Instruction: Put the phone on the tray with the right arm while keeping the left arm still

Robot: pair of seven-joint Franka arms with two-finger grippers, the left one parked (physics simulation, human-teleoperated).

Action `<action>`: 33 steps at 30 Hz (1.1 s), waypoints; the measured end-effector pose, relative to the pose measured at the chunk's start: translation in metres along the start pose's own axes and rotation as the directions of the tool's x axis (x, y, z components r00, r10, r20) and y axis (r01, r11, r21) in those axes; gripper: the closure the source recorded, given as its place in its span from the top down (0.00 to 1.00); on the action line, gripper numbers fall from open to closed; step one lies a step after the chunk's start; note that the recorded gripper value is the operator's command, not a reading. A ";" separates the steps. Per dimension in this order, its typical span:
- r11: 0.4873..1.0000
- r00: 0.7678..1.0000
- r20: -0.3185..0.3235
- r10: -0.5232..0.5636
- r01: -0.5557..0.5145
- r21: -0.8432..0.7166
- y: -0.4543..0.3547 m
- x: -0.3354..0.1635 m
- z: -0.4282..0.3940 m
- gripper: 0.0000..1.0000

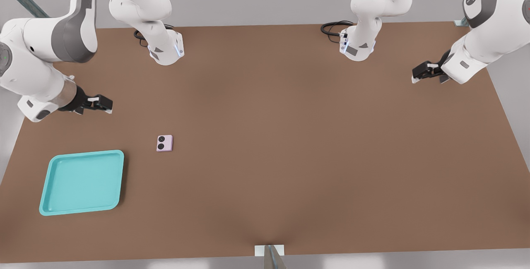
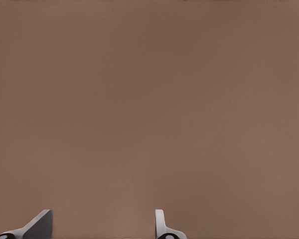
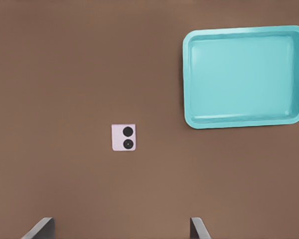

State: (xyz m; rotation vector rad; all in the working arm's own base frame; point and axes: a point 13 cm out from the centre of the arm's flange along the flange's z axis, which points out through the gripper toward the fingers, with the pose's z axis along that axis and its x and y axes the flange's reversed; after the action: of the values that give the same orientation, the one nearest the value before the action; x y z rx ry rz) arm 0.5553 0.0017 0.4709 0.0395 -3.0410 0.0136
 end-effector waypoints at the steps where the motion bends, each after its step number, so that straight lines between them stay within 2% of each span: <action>1: 1.000 1.000 0.016 -0.009 0.009 0.001 0.005 -0.004 -0.001 1.00; 4: 0.999 0.999 0.022 -0.042 0.042 0.002 0.022 -0.022 0.019 1.00; 7: 0.992 0.991 -0.045 -0.124 0.124 -0.005 0.077 -0.049 0.099 1.00; 9: 0.987 0.983 -0.090 -0.160 0.161 -0.005 0.108 -0.043 0.164 1.00; 12: 0.991 0.984 -0.118 -0.135 0.136 -0.004 0.113 -0.030 0.244 1.00; 16: 0.999 0.993 -0.108 -0.053 0.053 -0.010 0.093 -0.029 0.317 1.00; 20: 1.000 0.997 -0.074 0.012 -0.014 -0.019 0.079 -0.035 0.351 1.00; 23: 0.998 0.995 -0.075 0.058 -0.060 -0.025 0.065 -0.029 0.384 1.00; 28: 0.995 0.994 -0.059 0.090 -0.092 -0.030 0.062 -0.016 0.425 1.00; 33: 0.992 0.993 -0.011 0.116 -0.117 -0.038 0.056 -0.021 0.431 1.00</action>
State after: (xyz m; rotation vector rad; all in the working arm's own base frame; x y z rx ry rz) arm 0.5316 0.0537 0.0396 -0.1409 -3.0288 -0.0354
